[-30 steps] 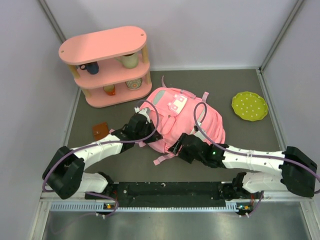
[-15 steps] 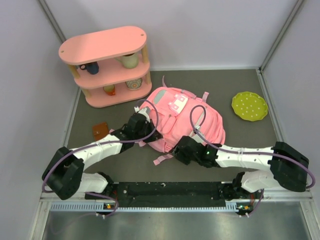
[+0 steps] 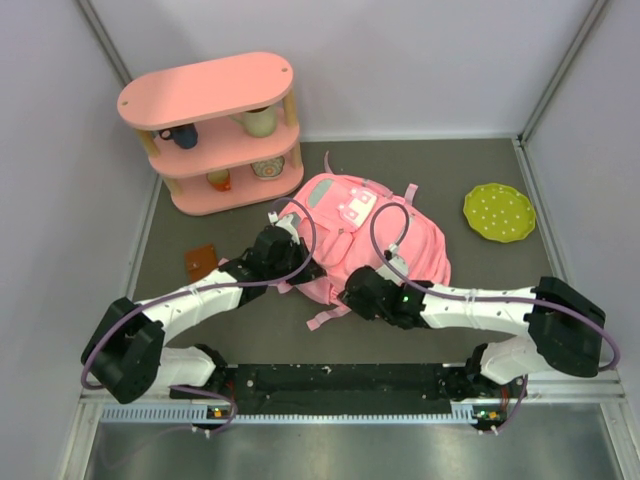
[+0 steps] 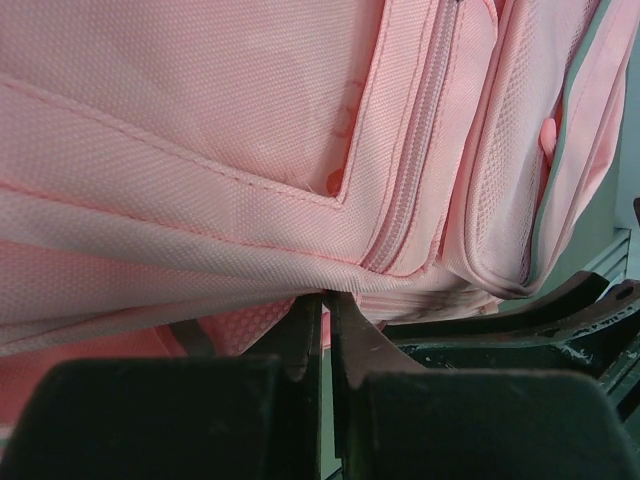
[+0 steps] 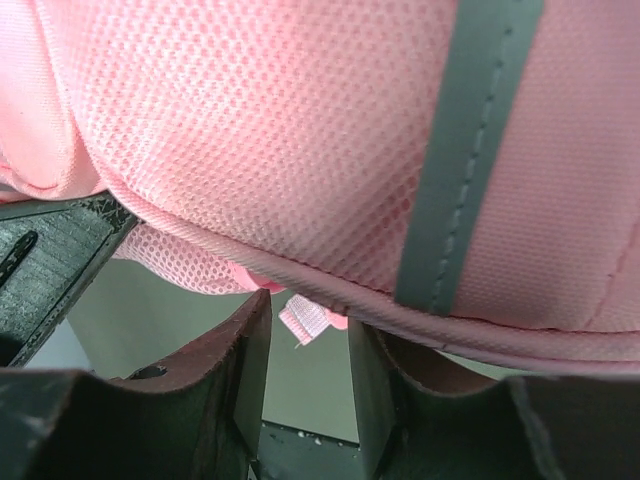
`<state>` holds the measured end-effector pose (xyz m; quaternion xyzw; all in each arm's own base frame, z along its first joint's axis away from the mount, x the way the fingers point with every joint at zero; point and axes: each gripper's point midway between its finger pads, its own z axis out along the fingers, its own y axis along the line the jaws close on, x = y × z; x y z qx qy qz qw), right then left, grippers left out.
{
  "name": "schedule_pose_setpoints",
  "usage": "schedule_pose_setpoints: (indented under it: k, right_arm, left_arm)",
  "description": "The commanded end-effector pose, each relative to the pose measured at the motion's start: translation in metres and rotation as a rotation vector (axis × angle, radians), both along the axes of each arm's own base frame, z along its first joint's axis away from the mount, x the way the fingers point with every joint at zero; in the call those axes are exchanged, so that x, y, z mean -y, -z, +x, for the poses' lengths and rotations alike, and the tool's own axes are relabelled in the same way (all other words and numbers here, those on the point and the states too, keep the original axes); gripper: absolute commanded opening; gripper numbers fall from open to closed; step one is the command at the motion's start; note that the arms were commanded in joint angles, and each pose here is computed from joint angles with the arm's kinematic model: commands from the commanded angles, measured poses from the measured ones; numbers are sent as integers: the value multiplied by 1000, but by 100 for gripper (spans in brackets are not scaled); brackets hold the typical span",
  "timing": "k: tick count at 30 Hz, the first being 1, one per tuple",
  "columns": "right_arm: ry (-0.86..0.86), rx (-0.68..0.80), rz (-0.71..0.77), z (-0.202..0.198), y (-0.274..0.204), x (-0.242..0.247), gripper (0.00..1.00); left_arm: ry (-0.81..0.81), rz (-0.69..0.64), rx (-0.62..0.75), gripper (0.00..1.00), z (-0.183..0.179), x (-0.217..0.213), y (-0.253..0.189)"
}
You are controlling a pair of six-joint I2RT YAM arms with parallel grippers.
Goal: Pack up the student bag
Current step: Zip the student bag at the center of the board.
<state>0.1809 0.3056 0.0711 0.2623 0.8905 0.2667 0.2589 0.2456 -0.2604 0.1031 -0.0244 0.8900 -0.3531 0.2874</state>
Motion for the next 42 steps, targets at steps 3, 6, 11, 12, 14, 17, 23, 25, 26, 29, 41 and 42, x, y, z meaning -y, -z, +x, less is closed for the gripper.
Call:
schedule_pose_setpoints:
  k: [3, 6, 11, 12, 14, 17, 23, 25, 26, 29, 41, 42]
  right_arm:
    - [-51, 61, 5, 0, -28, -6, 38]
    - [-48, 42, -8, -4, -26, -1, 41]
    - [-66, 13, -25, -7, -18, -6, 42]
    - [-69, 11, -29, -7, -18, -8, 42]
    - [-87, 2, -33, -7, -15, -16, 42]
    - [-83, 7, -43, -3, -13, -20, 41]
    - [-53, 12, -58, 4, -6, -23, 39]
    - [-50, 1, -69, 4, 0, -23, 39]
    - [-46, -5, -72, 4, 2, -23, 39]
    - [-43, -21, -76, 4, 9, -24, 38]
    - [179, -29, -37, 23, 26, 0, 41]
    - [213, -22, -24, 26, 26, 3, 41]
  left_arm:
    - [21, -58, 112, 0, 13, 9, -32]
    - [21, -56, 116, 0, 13, 9, -33]
    - [20, -50, 118, 0, 14, 9, -33]
    - [23, -50, 117, 0, 14, 9, -33]
    - [24, -54, 119, 0, 14, 10, -34]
    - [25, -57, 122, 0, 15, 10, -36]
    - [24, -60, 130, 0, 14, 9, -40]
    - [26, -64, 130, 0, 13, 9, -42]
    - [26, -66, 133, 0, 13, 9, -42]
    - [27, -70, 136, 0, 12, 9, -44]
    - [32, -89, 141, 0, 7, 8, -49]
    - [29, -88, 142, 0, 8, 7, -49]
